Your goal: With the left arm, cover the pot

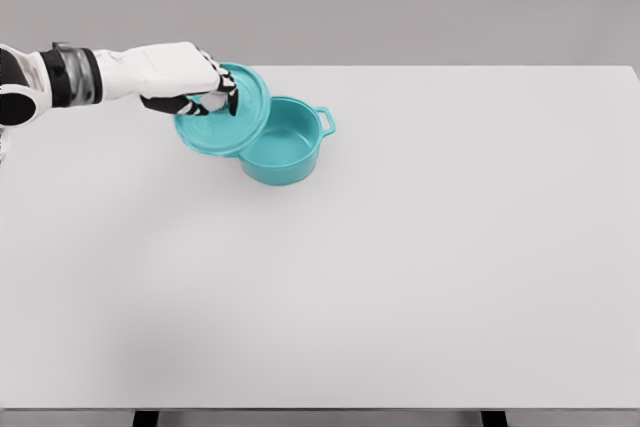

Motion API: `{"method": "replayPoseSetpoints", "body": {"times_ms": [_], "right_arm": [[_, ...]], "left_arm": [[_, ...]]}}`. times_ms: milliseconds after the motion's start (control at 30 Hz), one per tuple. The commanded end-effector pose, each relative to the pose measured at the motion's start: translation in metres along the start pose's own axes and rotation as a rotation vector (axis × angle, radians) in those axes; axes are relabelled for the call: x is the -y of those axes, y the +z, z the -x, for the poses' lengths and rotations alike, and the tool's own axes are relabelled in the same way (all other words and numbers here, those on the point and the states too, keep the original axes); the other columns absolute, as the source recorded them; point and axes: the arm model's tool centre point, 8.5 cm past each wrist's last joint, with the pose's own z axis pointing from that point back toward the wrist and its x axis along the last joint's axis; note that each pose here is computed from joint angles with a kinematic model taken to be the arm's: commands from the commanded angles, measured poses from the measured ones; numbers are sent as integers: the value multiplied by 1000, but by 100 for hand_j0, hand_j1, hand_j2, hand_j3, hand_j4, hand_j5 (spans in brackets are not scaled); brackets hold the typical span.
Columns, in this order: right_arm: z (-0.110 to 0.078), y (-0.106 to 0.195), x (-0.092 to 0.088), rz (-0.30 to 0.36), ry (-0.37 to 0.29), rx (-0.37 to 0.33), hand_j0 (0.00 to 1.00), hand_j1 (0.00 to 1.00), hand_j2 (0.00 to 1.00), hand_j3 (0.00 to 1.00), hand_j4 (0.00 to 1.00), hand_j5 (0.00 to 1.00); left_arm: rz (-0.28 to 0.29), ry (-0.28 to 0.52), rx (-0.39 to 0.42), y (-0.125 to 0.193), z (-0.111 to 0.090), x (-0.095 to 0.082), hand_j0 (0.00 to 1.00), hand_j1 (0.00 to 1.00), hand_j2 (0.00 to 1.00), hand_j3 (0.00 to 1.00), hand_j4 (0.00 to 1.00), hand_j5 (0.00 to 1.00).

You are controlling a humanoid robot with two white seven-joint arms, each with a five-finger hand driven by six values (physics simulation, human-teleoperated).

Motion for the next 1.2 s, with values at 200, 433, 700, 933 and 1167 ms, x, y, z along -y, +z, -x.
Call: {"method": "replayPoseSetpoints", "body": {"times_ms": [200,433,700,933,1167], "right_arm": [[0,0,0,0,1,0,100,100,100,100,100,100],[0,0,0,0,1,0,100,100,100,100,100,100],[0,0,0,0,1,0,100,100,100,100,100,100],[0,0,0,0,1,0,100,100,100,100,100,100],[0,0,0,0,1,0,100,100,100,100,100,100]], "left_arm": [[0,25,34,-27,-8,1,52,52,52,52,52,52],[7,33,35,-48,-10,-1,53,53,53,53,53,53],[0,39,57,-61,-18,-2,53,53,53,53,53,53],[15,47,54,-72,-19,2,53,53,53,53,53,53],[20,48,54,-75,-20,4,54,54,54,54,54,54]]}}
